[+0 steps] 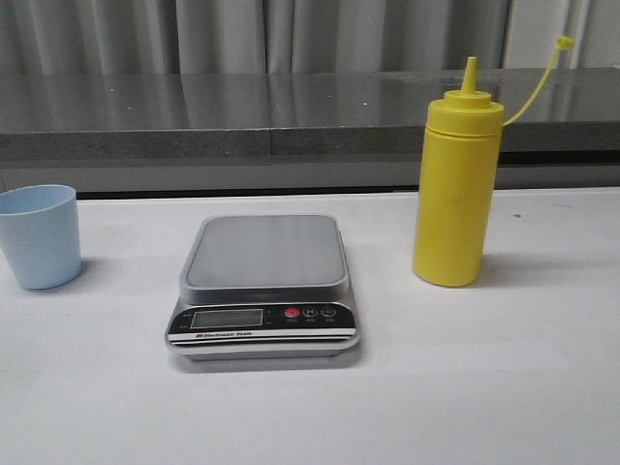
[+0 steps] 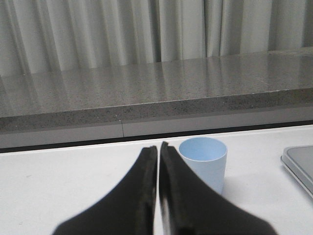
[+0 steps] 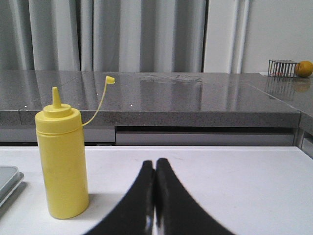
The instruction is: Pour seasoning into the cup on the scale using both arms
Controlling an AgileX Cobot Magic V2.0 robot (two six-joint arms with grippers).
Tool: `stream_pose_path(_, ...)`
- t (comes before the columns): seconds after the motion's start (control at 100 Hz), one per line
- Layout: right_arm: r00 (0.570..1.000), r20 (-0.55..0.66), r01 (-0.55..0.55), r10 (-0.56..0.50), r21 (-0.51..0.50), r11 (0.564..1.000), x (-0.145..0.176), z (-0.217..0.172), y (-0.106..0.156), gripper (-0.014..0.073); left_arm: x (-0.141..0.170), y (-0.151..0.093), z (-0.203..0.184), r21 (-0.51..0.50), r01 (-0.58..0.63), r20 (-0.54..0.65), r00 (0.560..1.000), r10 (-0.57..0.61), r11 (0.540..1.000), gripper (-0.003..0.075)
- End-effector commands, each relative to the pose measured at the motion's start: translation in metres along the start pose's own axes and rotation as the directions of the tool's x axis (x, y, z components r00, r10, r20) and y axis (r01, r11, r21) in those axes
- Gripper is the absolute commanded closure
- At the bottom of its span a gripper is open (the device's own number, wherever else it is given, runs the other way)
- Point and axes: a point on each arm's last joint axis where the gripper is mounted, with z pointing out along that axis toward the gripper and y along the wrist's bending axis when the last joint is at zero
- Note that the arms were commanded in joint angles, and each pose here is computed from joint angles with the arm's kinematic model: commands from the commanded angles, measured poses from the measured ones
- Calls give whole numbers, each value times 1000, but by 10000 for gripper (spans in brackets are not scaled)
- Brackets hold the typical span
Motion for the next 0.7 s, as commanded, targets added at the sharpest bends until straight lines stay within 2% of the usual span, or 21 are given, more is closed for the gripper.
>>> stream_pose_path(0.0, 996, 94, 9, -9, -5, 1000, -9, -1, 1, 655, 6, 0, -2, 1, 2, 73, 997, -2, 1000, 710)
stream_pose_path(0.38, 996, 94, 9, -9, -5, 1000, -9, -1, 1, 655, 1, 0, -2, 0, 7, 96, 995, -7, 1000, 710)
stream_pose_path(0.48, 996, 94, 9, -9, -5, 1000, -9, -1, 1, 655, -13, 0, -4, 3, 24, 115, 993, -24, 1000, 710)
stream_pose_path(0.69, 996, 94, 9, -9, -5, 1000, -9, -1, 1, 655, -49, 0, -5, 13, 22, 76, 997, -23, 1000, 710)
